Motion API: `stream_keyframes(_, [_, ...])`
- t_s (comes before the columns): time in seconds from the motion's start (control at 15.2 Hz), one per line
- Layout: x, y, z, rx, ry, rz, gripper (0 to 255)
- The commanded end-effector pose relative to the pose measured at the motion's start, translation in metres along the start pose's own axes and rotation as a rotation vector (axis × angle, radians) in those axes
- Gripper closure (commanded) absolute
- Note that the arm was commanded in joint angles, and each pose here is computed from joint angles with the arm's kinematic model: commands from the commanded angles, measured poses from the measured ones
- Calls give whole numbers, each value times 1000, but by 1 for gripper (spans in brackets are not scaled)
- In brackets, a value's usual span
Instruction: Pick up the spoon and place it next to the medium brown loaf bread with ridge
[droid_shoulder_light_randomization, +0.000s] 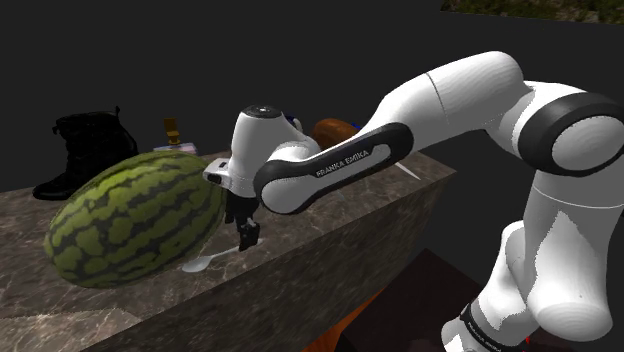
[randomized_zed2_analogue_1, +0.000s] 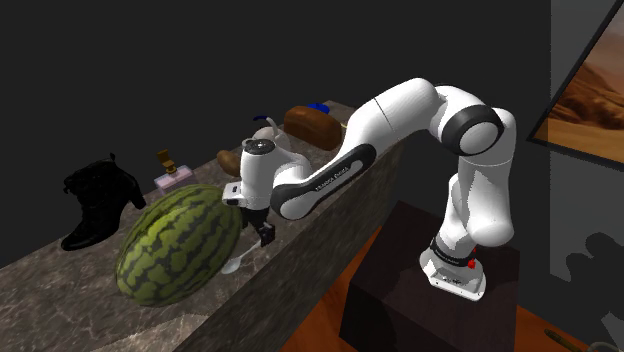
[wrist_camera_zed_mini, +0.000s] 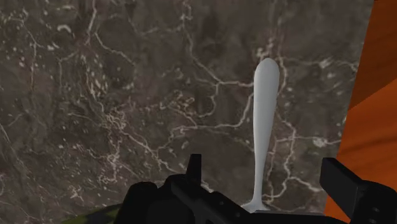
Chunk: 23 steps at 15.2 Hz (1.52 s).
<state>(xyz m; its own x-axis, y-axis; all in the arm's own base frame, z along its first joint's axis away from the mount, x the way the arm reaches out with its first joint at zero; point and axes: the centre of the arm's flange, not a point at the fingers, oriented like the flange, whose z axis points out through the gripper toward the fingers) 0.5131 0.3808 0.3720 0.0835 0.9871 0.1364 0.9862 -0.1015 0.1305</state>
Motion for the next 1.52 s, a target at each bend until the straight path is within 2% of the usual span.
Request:
stream_keyframes(0.0, [11, -13, 5, -18, 7, -13, 0])
stream_keyframes(0.46, [11, -12, 40, -18, 7, -13, 0])
stream_keyframes(0.92, [11, -12, 40, -18, 7, -13, 0])
stream_keyframes(0.99, [12, -11, 39, -18, 7, -13, 255])
stream_keyframes(1.45, [10, -11, 38, -18, 7, -13, 255])
